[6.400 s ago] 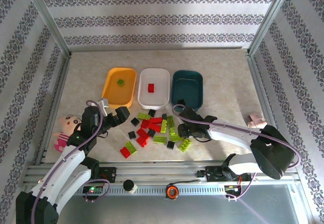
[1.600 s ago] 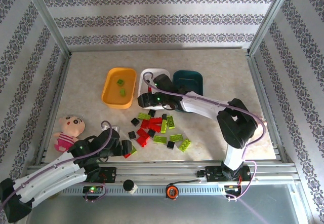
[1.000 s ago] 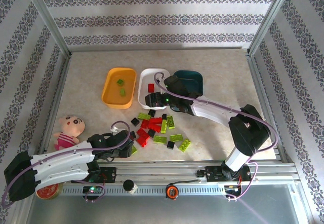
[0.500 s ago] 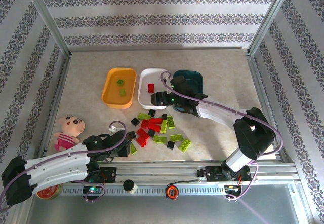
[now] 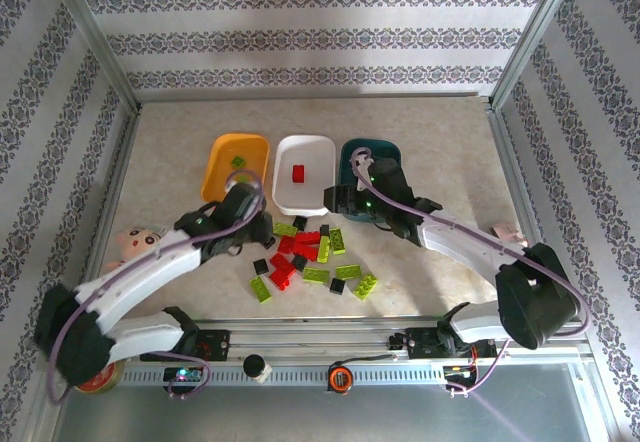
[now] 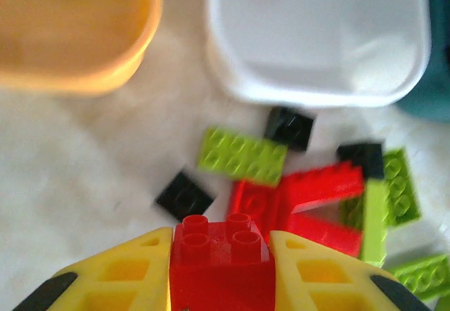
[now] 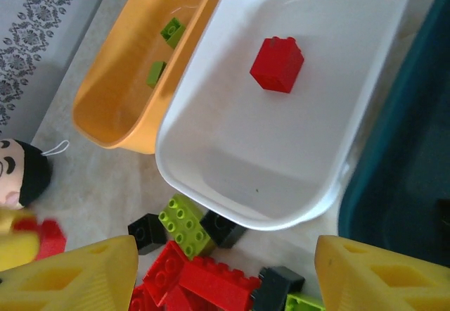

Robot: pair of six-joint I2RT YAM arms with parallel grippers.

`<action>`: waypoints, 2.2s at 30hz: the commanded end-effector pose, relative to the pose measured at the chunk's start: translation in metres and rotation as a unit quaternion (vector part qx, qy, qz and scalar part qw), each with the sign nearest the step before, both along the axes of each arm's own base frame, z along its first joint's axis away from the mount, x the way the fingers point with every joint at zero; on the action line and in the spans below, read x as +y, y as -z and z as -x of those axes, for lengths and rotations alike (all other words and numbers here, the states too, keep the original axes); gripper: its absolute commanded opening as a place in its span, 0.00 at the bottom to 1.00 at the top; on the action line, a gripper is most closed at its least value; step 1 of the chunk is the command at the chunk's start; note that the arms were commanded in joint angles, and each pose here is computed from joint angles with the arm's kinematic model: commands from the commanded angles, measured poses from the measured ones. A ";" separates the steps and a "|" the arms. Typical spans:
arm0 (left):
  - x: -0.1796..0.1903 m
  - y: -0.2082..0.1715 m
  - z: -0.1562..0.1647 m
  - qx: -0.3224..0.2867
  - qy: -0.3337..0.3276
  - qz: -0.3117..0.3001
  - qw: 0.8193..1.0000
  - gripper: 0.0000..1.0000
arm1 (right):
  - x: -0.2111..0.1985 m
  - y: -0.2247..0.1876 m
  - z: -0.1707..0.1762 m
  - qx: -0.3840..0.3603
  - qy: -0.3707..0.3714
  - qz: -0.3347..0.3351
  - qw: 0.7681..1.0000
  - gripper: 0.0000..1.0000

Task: Sort the legos into containers by color
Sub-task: Place the lego in the container, then pick up the lego from the center of the table.

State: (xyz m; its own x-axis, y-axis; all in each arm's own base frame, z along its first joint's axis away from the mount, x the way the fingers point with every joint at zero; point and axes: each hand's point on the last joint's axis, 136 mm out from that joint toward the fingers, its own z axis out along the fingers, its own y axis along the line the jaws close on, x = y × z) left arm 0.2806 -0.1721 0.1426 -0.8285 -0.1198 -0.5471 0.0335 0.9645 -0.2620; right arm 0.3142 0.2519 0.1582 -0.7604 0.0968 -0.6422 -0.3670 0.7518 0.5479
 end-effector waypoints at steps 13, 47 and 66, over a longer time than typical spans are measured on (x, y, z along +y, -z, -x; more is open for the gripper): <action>-0.087 -0.005 -0.176 -0.045 0.048 0.009 0.998 0.29 | -0.046 0.023 0.040 0.010 0.037 0.034 0.999 0.69; -0.023 -0.056 -0.017 -0.112 0.029 0.184 0.976 0.85 | -0.012 0.117 0.074 0.059 -0.071 0.280 0.956 0.61; 0.023 -0.057 0.026 -0.142 -0.011 0.167 0.976 1.00 | -0.008 0.146 0.064 0.078 -0.063 0.307 0.946 0.38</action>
State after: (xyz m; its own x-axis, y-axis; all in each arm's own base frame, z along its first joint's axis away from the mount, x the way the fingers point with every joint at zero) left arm 0.2590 -0.1579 0.2044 -0.6485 -0.3343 -0.6839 0.1635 0.8163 -0.5540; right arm 0.2507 0.2496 0.0154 -0.8265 -0.3631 -0.4303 -0.4397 0.8935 0.0906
